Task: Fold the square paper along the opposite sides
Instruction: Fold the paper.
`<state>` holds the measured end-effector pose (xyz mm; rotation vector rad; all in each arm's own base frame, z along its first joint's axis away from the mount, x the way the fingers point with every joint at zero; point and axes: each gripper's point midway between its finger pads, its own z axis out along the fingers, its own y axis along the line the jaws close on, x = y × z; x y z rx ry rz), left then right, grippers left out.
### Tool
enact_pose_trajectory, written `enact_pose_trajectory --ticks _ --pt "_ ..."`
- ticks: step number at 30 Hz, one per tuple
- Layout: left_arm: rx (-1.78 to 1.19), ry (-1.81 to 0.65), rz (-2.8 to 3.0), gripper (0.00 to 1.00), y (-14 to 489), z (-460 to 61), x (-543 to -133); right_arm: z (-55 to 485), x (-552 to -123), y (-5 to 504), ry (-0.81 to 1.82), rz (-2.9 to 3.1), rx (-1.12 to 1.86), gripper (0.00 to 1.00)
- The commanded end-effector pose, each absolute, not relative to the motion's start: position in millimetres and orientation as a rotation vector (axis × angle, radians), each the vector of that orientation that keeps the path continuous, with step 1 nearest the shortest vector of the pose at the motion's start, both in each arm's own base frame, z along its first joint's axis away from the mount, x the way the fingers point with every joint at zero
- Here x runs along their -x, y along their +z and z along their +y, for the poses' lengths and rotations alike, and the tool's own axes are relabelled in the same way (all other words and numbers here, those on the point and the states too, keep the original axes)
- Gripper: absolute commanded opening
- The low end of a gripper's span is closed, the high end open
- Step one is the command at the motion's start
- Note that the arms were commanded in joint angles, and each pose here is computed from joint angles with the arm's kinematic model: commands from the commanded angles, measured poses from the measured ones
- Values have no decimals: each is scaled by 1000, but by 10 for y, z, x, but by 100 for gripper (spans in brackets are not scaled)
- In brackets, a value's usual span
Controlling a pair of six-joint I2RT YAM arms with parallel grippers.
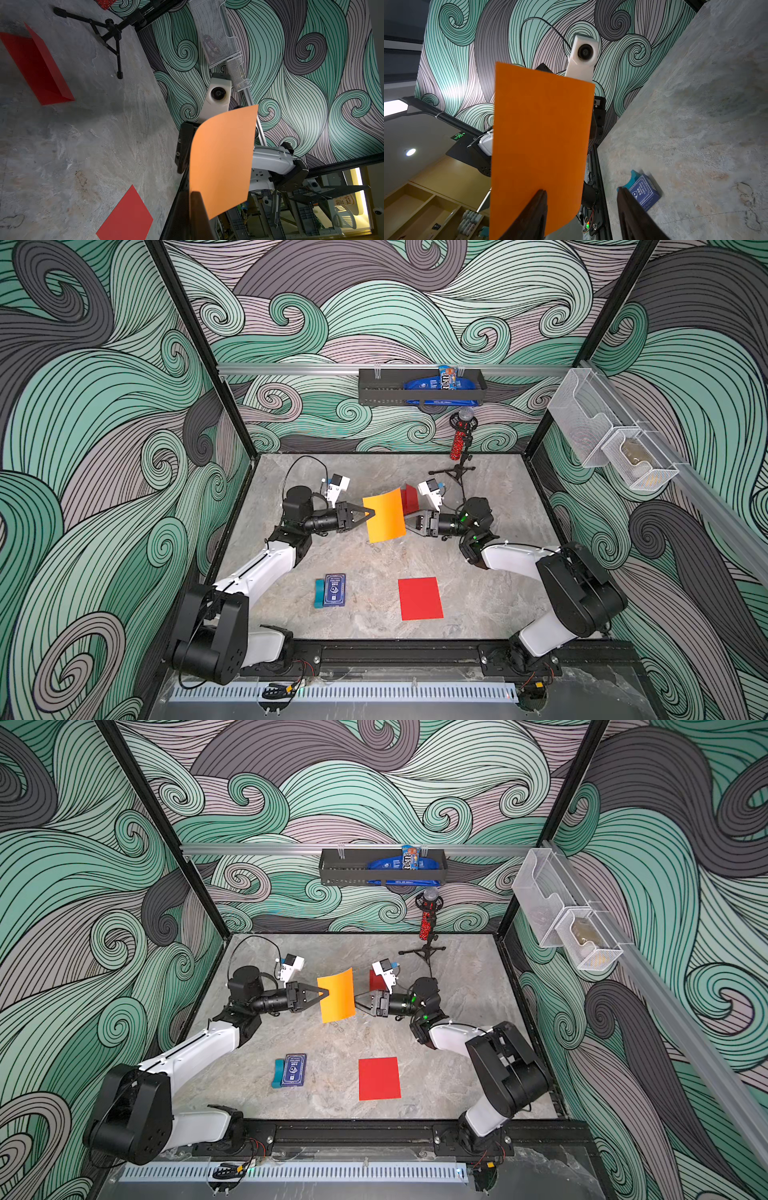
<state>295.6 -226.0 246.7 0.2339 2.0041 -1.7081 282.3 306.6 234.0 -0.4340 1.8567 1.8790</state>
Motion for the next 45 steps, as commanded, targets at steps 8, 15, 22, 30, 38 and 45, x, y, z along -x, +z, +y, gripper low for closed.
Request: enact_pose_trajectory --ticks 8,15,22,30,38,45 --pt "-266 -1678 1983 0 2521 -2243 -2961 3214 -2845 2431 1829 1865 488 66" --pt "-278 -1655 1980 0 2532 -2235 -2960 3118 -2933 2373 1776 1918 453 67" --pt "-273 -1637 1993 0 2473 -2227 -2966 3089 -2957 2485 1743 1892 454 70" --pt "-273 -1624 1996 0 2466 -2220 -2965 3135 -2947 2539 1754 1882 464 70" --pt "-271 -1623 1999 0 2457 -2219 -2969 3241 -2854 2616 1793 1856 491 73" --pt "-272 -1627 1997 0 2474 -2220 -2963 3388 -2794 2530 1785 1884 539 75"
